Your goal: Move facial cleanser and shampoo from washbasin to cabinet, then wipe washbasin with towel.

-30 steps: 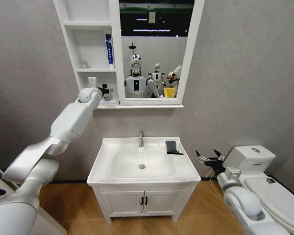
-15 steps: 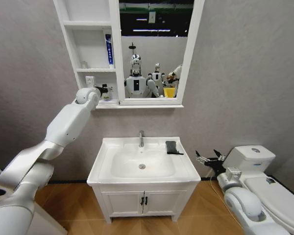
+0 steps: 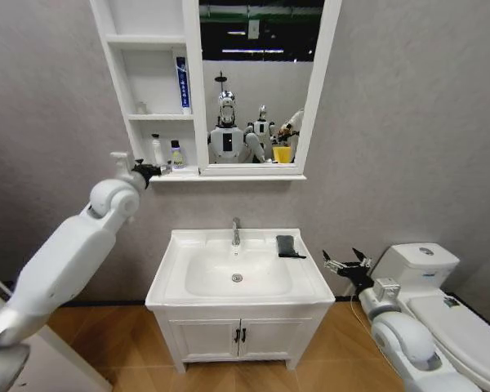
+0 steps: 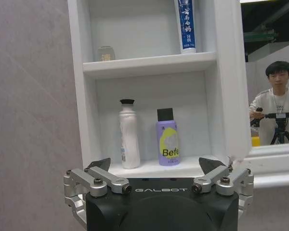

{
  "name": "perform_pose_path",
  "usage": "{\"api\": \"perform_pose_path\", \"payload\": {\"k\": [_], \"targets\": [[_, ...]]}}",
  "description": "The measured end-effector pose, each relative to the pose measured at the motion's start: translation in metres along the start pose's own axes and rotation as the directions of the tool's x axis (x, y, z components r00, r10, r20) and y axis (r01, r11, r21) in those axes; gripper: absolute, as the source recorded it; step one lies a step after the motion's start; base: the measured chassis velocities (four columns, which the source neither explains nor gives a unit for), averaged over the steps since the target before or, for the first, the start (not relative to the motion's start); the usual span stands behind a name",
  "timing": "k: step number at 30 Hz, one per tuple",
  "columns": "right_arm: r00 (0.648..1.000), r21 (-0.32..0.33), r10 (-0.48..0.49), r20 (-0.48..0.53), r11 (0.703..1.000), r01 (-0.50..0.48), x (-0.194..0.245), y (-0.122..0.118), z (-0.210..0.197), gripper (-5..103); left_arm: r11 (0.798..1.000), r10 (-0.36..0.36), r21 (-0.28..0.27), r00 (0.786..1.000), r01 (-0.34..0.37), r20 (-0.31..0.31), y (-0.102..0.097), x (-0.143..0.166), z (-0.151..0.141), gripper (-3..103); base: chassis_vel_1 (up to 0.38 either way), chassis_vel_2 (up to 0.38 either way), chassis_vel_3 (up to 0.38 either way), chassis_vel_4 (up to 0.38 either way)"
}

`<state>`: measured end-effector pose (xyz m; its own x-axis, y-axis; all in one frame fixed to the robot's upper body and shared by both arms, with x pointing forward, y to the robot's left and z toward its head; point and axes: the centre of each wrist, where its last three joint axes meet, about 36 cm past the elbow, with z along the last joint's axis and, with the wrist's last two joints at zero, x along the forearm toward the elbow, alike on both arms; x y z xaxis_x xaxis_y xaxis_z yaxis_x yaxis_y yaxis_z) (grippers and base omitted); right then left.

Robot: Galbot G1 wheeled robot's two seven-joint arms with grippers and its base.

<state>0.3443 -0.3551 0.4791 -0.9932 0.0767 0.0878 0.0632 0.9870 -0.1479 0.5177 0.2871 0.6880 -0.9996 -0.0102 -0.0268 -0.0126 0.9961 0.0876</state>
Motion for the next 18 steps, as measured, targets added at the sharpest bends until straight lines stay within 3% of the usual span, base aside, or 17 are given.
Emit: {"api": "perform_pose_path", "payload": {"k": [4,5,7,11,18], "targets": [[1.000,-0.008,0.013,-0.001,1.000,-0.013,0.005,0.001,0.000,100,1.000,-0.009,-0.023,0.999,0.008,-0.031,-0.004,0.020,0.029,100,0.000,0.000,0.000,0.000],[1.000,-0.015,0.015,0.001,1.000,-0.015,0.006,0.004,0.000,100,0.998,-0.031,-0.052,0.999,0.029,-0.042,-0.002,0.037,0.056,100,0.000,0.000,0.000,0.000],[1.000,-0.019,0.016,0.003,1.000,-0.016,0.007,0.006,0.000,100,0.998,-0.036,-0.058,0.998,0.033,-0.050,-0.002,0.043,0.066,100,0.000,0.000,0.000,0.000],[1.000,-0.035,0.023,0.003,0.999,-0.023,0.012,0.012,-0.001,100,0.996,-0.063,-0.067,0.992,0.056,-0.105,0.004,0.085,0.117,100,0.000,0.000,0.000,0.000],[1.000,-0.032,0.024,0.000,0.999,-0.024,0.014,0.014,0.001,100,0.988,-0.120,-0.106,0.989,0.110,-0.090,0.023,0.136,0.151,100,0.000,0.000,0.000,0.000]]}}
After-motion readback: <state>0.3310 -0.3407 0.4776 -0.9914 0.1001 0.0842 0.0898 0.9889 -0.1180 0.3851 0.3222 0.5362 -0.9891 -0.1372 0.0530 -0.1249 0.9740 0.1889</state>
